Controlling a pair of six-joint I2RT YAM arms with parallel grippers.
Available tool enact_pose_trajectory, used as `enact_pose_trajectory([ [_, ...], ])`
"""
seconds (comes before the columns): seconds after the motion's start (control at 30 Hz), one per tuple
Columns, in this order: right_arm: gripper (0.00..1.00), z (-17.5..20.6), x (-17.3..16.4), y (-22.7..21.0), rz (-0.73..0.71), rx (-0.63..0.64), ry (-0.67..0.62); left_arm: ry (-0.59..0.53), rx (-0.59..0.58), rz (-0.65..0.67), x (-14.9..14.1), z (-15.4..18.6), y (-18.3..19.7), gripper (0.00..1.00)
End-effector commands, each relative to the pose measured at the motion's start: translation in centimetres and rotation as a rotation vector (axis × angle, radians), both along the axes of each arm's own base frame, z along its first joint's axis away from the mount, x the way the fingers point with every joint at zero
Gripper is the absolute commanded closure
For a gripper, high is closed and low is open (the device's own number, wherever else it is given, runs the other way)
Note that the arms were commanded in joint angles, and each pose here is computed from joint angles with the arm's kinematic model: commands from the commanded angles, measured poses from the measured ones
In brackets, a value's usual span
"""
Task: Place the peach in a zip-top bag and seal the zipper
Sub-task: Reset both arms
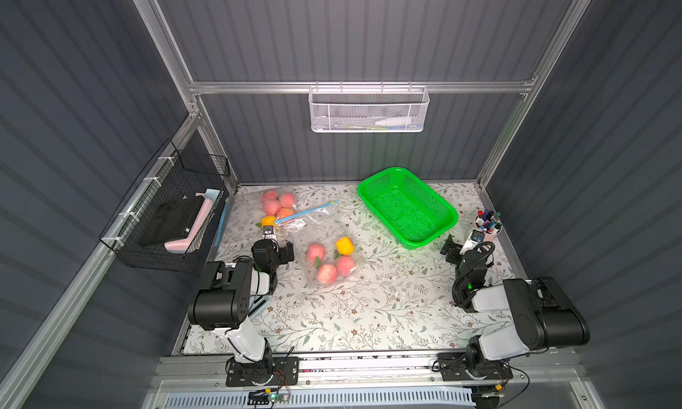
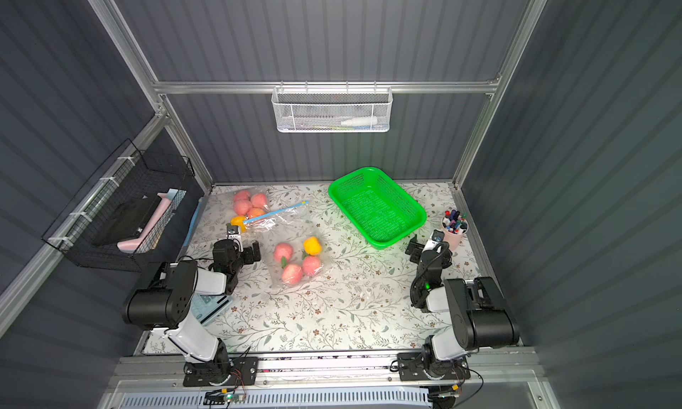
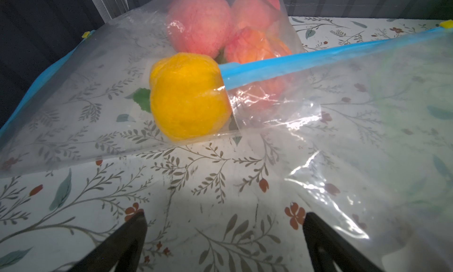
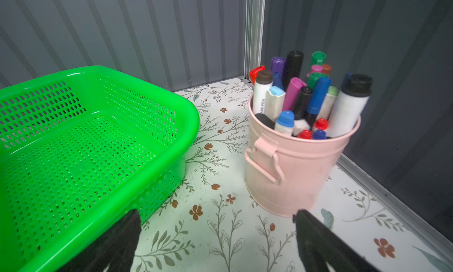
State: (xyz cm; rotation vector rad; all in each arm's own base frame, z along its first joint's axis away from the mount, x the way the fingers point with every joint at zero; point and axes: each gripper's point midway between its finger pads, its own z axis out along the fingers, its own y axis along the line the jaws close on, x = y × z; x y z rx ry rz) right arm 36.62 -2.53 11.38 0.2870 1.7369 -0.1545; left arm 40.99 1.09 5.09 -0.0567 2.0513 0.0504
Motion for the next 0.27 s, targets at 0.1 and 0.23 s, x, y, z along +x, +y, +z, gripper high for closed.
enact_pose_trajectory([
  [0.1, 0.01, 1.29, 0.55, -0.23, -0.013, 0.014, -0.047, 0.016, -0.003, 0.017, 0.13, -0.30, 0.35, 0.00],
  [0.23, 0.01, 1.29, 0.55, -0.23, -0.013, 0.014, -0.047, 0.016, -0.003, 0.017, 0.12, -0.30, 0.35, 0.00],
])
